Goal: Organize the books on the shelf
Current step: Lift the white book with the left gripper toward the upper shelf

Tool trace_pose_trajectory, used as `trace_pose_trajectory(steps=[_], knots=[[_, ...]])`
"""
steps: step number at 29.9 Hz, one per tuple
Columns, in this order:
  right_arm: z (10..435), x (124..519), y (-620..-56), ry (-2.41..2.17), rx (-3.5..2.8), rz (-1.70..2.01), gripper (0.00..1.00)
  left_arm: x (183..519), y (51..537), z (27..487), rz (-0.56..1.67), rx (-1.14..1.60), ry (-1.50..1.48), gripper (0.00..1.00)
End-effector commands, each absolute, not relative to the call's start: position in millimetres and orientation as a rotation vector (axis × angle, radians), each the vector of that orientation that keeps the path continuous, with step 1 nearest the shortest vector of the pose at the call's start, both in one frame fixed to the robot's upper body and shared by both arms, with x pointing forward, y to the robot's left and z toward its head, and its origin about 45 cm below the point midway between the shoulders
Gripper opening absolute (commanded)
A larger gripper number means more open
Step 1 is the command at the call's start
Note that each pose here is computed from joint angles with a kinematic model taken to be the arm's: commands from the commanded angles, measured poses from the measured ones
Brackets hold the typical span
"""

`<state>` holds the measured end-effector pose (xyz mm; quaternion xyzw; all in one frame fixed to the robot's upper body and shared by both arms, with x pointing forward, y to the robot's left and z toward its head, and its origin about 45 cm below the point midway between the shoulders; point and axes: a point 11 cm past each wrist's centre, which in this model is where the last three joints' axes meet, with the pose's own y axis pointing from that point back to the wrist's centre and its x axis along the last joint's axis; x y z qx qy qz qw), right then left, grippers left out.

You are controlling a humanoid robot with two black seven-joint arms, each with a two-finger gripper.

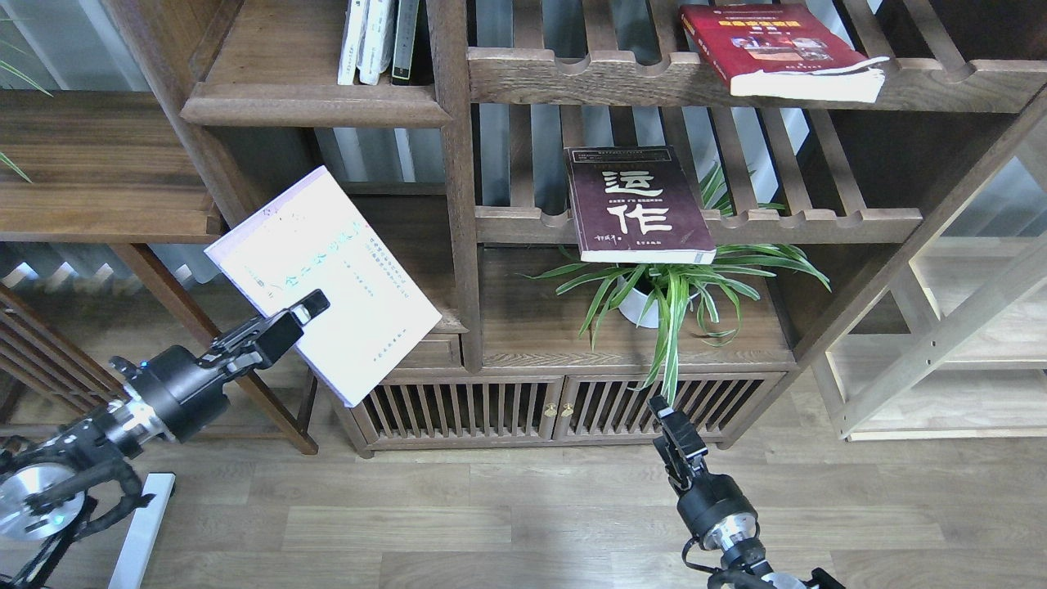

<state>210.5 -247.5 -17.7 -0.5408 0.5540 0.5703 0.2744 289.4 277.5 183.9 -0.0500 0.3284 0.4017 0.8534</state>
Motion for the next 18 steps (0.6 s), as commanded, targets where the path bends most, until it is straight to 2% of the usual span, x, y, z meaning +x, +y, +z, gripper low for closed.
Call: trace_pose_trajectory(steps=[1, 8, 18], knots=[[-17, 211, -248, 1.491, -1.451, 1.531, 0.99, 293, 280, 202, 0.852, -0.099, 0.615, 0.01], [-16, 212, -255, 1.502, -1.428, 1.51, 0.99, 276, 270, 194, 0.916, -0.318, 0.699, 0.04], [-15, 214, -262, 1.512, -1.398, 1.488, 0.99, 272, 249, 194, 0.805, -0.563, 0.907, 0.03]])
